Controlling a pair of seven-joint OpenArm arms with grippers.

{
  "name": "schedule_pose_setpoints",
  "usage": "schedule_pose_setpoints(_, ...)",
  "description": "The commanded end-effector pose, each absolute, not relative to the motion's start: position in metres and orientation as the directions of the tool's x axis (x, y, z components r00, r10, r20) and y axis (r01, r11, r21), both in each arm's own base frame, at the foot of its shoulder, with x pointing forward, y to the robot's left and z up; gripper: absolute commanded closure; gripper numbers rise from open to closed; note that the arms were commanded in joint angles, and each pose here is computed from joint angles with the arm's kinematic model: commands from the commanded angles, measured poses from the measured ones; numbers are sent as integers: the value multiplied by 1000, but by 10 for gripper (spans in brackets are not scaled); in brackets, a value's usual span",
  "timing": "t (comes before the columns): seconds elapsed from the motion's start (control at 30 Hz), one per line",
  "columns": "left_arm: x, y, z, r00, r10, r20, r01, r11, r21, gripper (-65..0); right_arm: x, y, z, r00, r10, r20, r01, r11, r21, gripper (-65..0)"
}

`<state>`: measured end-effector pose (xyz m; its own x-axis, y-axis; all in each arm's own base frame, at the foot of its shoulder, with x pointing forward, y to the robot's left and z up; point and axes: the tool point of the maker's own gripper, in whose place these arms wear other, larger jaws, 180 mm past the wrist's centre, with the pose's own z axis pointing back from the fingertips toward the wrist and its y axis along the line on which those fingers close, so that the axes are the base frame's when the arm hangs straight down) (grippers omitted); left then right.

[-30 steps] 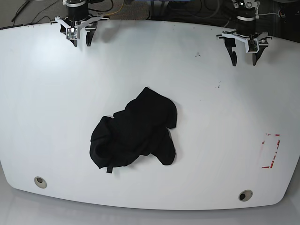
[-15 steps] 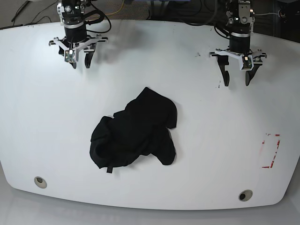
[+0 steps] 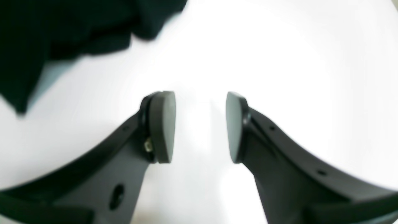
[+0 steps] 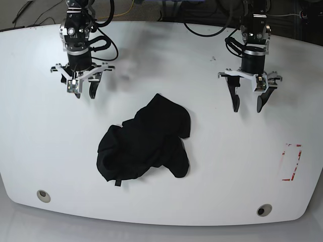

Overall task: Layout the t-shirt on the table in an organized manner, then fold the t-shirt properly
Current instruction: 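Move both grippers in over the table toward the black t-shirt, then lower the right gripper onto the t-shirt edge and close it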

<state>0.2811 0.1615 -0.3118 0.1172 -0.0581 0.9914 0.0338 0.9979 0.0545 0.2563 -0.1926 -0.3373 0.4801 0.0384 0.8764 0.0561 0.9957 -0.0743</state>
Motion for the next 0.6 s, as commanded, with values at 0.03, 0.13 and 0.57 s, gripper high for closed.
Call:
schedule_pose_setpoints(0.03, 293, 153, -298, 76, -58, 995, 81, 995, 52, -392, 279, -179, -318, 421, -26, 907, 43, 999, 8, -258)
schedule_pose_setpoints(0.13, 305, 154, -296, 90, -62, 994, 80, 995, 55, -392, 295, -172, -310, 417, -71, 906, 33, 997, 63, -258)
schedule_pose_setpoints(0.57, 324, 199, -270, 36, -90, 995, -37, 995, 91, -392, 323, -139, -313, 428, -261, 865, 27, 961, 277, -258)
